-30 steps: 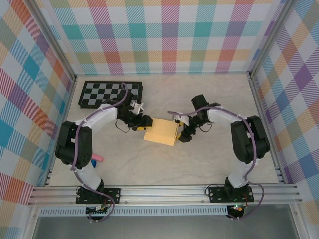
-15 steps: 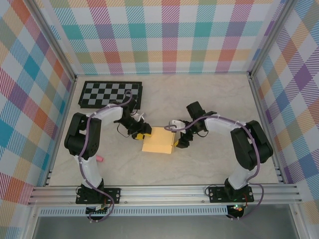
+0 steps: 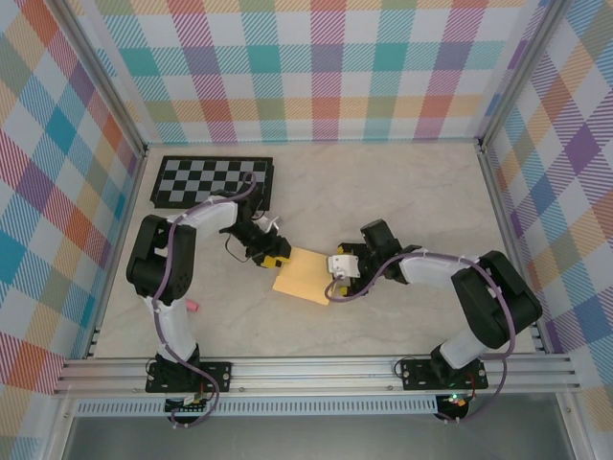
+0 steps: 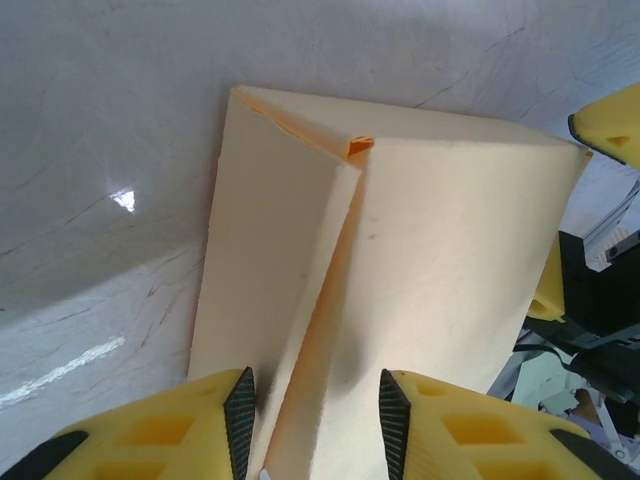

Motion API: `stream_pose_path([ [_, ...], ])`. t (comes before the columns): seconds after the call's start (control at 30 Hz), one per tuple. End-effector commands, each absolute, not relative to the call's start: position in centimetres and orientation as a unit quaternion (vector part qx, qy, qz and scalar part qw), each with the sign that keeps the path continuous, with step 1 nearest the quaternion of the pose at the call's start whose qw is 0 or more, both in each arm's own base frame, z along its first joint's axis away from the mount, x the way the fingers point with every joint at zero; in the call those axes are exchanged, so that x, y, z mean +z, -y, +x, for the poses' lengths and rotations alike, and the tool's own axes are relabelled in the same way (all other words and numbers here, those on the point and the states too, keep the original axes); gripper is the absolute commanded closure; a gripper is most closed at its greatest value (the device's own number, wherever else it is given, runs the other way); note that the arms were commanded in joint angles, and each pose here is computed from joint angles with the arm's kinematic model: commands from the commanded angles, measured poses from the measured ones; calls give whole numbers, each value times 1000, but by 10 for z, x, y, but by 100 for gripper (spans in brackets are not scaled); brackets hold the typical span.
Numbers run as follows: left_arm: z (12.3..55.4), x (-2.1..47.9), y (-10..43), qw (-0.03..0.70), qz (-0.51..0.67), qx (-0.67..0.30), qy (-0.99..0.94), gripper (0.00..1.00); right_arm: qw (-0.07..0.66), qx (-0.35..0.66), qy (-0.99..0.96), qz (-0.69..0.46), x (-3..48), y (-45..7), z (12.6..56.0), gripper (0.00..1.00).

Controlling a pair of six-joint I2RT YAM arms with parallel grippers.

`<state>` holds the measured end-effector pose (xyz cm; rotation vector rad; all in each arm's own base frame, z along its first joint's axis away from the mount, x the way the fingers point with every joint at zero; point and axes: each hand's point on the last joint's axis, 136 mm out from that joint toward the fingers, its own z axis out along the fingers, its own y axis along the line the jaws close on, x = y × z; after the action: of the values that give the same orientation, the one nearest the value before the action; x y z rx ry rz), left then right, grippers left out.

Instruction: Fold the paper box

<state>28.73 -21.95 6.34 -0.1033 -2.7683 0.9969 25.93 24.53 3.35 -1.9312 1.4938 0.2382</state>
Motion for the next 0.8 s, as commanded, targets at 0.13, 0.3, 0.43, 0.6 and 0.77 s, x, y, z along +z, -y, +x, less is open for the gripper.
stream_pose_path([
  [0.13, 286, 63, 212, 112, -31, 329, 937, 60, 417, -25, -487, -767, 41, -257, 278, 11],
  [0.3, 287, 54, 206, 105, -39, 308, 945, 59, 430, -51, -445, -784, 40, -265, 272, 11],
  [0.43, 284, 46, 202, 96, -50, 296, 949, 55, 443, -77, -408, -795, 38, -276, 267, 11],
  [0.6, 275, 30, 198, 100, -66, 276, 954, 53, 440, -80, -388, -806, 33, -282, 256, 15],
  [0.77, 273, 19, 197, 108, -68, 257, 958, 54, 433, -58, -392, -809, 35, -284, 245, 31],
])
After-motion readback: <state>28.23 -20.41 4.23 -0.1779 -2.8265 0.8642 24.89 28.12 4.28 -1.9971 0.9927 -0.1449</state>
